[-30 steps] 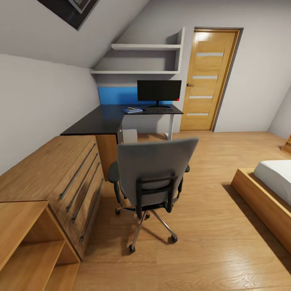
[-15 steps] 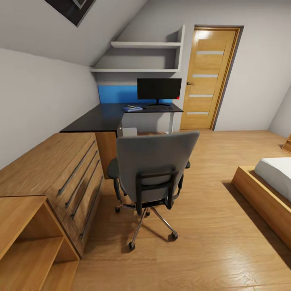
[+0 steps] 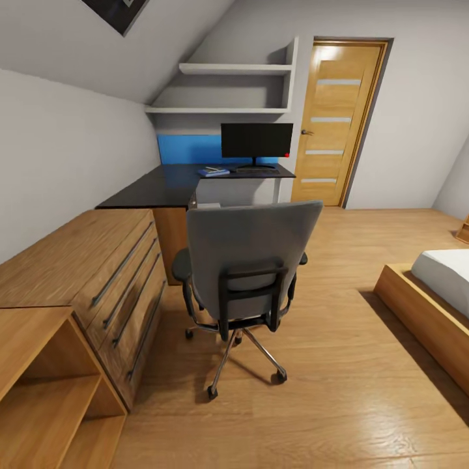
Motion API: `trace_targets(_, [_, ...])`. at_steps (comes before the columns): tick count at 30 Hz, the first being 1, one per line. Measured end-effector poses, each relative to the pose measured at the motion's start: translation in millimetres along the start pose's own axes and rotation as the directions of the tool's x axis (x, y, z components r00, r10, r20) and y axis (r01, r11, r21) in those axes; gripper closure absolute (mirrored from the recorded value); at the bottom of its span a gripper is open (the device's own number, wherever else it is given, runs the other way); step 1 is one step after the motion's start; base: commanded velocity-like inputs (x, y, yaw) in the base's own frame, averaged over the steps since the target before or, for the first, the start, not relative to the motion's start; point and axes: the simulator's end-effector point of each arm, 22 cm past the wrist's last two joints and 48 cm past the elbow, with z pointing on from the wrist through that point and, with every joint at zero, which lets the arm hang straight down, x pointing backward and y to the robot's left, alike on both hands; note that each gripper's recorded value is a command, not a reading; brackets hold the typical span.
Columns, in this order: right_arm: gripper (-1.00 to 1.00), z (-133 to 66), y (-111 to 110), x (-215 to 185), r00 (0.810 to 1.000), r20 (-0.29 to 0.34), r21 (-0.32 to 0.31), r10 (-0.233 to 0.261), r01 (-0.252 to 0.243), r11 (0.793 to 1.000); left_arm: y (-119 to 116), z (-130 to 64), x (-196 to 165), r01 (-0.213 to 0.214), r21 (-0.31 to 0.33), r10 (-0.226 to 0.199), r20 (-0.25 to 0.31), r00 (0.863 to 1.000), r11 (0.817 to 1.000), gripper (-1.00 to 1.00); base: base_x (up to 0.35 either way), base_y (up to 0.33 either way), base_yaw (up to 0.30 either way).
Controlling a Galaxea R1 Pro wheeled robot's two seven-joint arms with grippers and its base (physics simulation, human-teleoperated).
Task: In the bedroom, organize the workspace by keeping the computer under the desk, ensuring the monitor is on the desk, placing the keyboard on the desk next to the monitor, placing the mouse on the desk next to the keyboard, moving the folder from the swivel chair onto the desk next to the mouse, stacking the notebook on top of the folder with the pen on top of the notebook, and positioning the swivel chair next to the desk.
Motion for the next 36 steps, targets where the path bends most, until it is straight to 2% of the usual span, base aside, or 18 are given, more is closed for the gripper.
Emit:
trace_targets(4, [-1.00, 24.1, -10.0, -30.9, 0.997, 0.079, 0.038, 0.027, -0.031, 0.999, -20.4, 13.7, -29.0, 0.004, 0.030, -0.005, 0.023, 1.000, 1.000, -1.00, 0.000, 0.000, 0.000])
trace_targets(5, [-1.00, 36.6, -19.4, -48.8, 0.993, 0.109, 0.066, 0.043, -0.051, 0.997, -29.6, 19.2, -41.4, -0.004, 0.042, 0.003, 0.016, 1.000, 0.999, -1.00, 0.000, 0.000, 0.000])
trace_targets(7, [-1.00, 52.5, -32.5, -65.6, 0.990, 0.129, 0.101, 0.061, -0.075, 0.992, -39.2, 27.0, -54.7, -0.013, 0.053, 0.012, 0.007, 1.000, 0.999, -1.00, 0.000, 0.000, 0.000])
trace_targets(10, [-1.00, 78.0, -51.4, -88.8, 0.987, 0.133, 0.146, 0.088, -0.108, 0.983, -53.0, 37.7, -77.1, -0.025, 0.069, 0.025, 0.000, 1.000, 0.997, -1.00, 0.000, 0.000, 0.000])
trace_targets(11, [-1.00, 92.8, -60.1, -103.5, 0.987, 0.122, 0.165, 0.106, -0.126, 0.978, -61.5, 42.1, -94.0, -0.030, 0.080, 0.030, 0.005, 1.000, 0.996, -1.00, 0.000, 0.000, 0.000])
trace_targets(14, [-1.00, 116.0, -67.5, -127.2, 0.985, 0.115, 0.175, 0.132, -0.151, 0.973, -73.7, 50.0, -119.9, -0.030, 0.094, 0.028, 0.021, 0.999, 0.995, -1.00, 0.000, 0.000, 0.000])
trace_targets(17, [-1.00, 144.1, -70.0, -176.7, 0.977, 0.148, 0.148, 0.157, -0.179, 0.973, -92.8, 56.1, -166.9, -0.030, 0.115, 0.023, 0.065, 0.998, 0.993, -1.00, 0.000, 0.000, 0.000])
trace_targets(20, [-1.00, 157.9, -73.0, -204.8, 0.969, 0.180, 0.136, 0.168, -0.194, 0.972, -102.8, 60.0, -191.5, -0.031, 0.127, 0.019, 0.088, 0.996, 0.991, -1.00, 0.000, 0.000, 0.000])
trace_targets(21, [-1.00, 164.7, -78.3, -223.6, 0.964, 0.199, 0.134, 0.176, -0.204, 0.970, -108.4, 60.5, -206.8, -0.034, 0.133, 0.021, 0.100, 0.995, 0.990, -1.00, 0.000, 0.000, 0.000])
trace_targets(24, [-1.00, 176.0, -98.4, -244.7, 0.954, 0.215, 0.146, 0.208, -0.242, 0.959, -113.4, 64.2, -227.1, -0.038, 0.139, 0.022, 0.114, 0.993, 0.990, -1.00, 0.000, 0.000, 0.000])
trace_targets(25, [-1.00, 179.3, -105.7, -249.1, 0.950, 0.214, 0.149, 0.227, -0.261, 0.954, -114.0, 65.5, -233.2, -0.040, 0.139, 0.023, 0.119, 0.993, 0.989, -1.00, 0.000, 0.000, 0.000])
trace_targets(27, [-1.00, 188.2, -119.4, -258.2, 0.935, 0.190, 0.133, 0.298, -0.325, 0.936, -113.8, 67.9, -251.4, -0.042, 0.138, 0.023, 0.136, 0.990, 0.990, -1.00, 0.000, 0.000, 0.000])
trace_targets(29, [-1.00, 194.2, -119.4, -262.6, 0.923, 0.169, 0.101, 0.347, -0.366, 0.925, -111.4, 71.0, -262.3, -0.043, 0.136, 0.022, 0.150, 0.988, 0.990, -1.00, 0.000, 0.000, 0.000])
trace_targets(30, [-1.00, 198.2, -116.4, -270.1, 0.910, 0.151, 0.063, 0.386, -0.399, 0.915, -107.7, 72.7, -274.3, -0.042, 0.132, 0.020, 0.164, 0.986, 0.990, -1.00, 0.000, 0.000, 0.000])
trace_targets(31, [-1.00, 200.3, -114.1, -272.7, 0.904, 0.144, 0.045, 0.402, -0.412, 0.910, -105.3, 74.5, -278.8, -0.041, 0.130, 0.018, 0.170, 0.985, 0.991, -1.00, 0.000, 0.000, 0.000])
trace_targets(32, [-1.00, 203.4, -107.5, -283.4, 0.890, 0.128, -0.003, 0.437, -0.440, 0.898, -97.7, 77.3, -291.1, -0.026, 0.125, 0.003, 0.179, 0.984, 0.992, -1.00, 0.000, 0.000, 0.000])
trace_targets(36, [-1.00, 208.0, -98.9, -279.2, 0.886, 0.114, -0.029, 0.450, -0.450, 0.892, -92.8, 86.4, -285.0, 0.008, 0.128, -0.029, 0.165, 0.986, 0.992, -1.00, 0.000, 0.000, 0.000])
